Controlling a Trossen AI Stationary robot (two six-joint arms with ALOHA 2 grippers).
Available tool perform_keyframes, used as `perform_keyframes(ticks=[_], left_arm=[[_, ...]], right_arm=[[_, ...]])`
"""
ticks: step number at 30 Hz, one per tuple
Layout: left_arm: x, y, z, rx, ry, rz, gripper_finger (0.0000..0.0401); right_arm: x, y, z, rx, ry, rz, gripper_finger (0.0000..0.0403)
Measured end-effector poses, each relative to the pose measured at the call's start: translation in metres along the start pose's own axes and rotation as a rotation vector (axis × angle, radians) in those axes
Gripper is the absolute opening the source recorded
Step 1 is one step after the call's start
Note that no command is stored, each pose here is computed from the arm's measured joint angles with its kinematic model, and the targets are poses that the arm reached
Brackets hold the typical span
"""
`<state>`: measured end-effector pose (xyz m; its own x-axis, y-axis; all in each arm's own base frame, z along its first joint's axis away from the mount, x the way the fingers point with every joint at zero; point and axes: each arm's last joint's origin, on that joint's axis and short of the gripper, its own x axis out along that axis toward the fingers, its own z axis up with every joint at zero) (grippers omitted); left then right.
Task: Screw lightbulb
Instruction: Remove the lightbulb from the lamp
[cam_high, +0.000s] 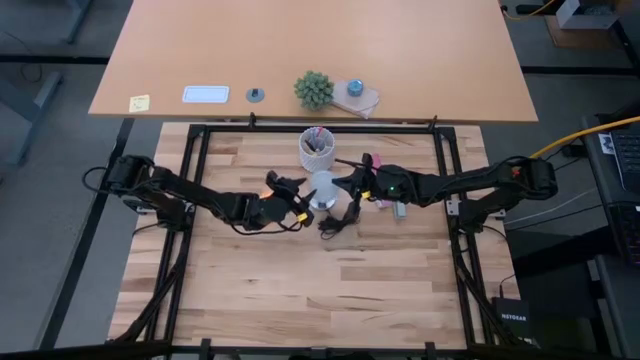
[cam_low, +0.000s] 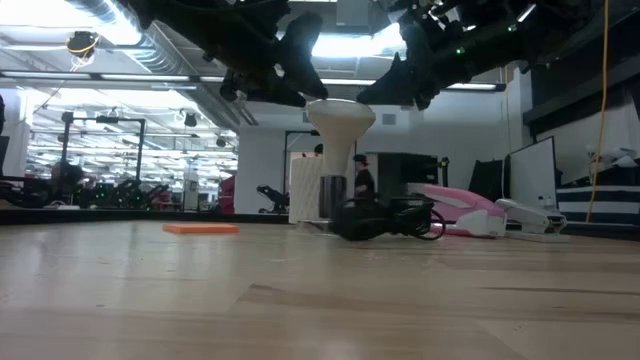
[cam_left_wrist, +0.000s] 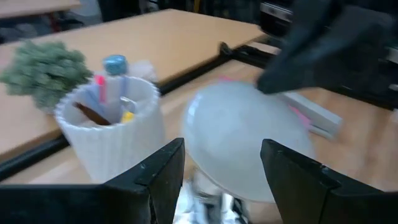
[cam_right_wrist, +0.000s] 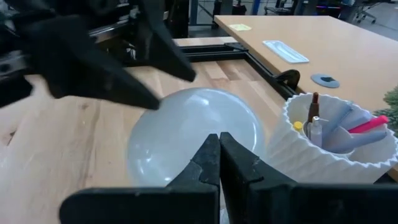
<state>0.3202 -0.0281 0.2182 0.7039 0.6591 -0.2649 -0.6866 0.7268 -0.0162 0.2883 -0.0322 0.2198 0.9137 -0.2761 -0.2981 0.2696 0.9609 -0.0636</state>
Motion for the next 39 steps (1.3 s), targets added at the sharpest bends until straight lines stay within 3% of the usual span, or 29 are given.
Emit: perform_keyframes(ticks=[4,17,30,39], left_arm=[[-0.001,-0.002,-0.002,-0.026,0.015,-0.043,0.0205],[0.0,-0.002,0.0,-0.038,0.003,-0.036,0.0205],[-0.009,-0.012,0.011,0.228,-0.112,-0.081,0.0205],[-0.02,-0.015,0.012,0.272,-0.123,-0.026,0.0205]], right_arm=[[0.0,-0.001,0.0,0.002,-0.007,-0.009,0.0003],[0.0,-0.001,-0.001,-0.001,0.005,-0.019,0.0003],[0.0,-0.001,-0.002,-0.002,0.013,-0.026,0.0003],[0.0,-0.001,-0.001,-0.002,0.012,-0.026,0.0003]])
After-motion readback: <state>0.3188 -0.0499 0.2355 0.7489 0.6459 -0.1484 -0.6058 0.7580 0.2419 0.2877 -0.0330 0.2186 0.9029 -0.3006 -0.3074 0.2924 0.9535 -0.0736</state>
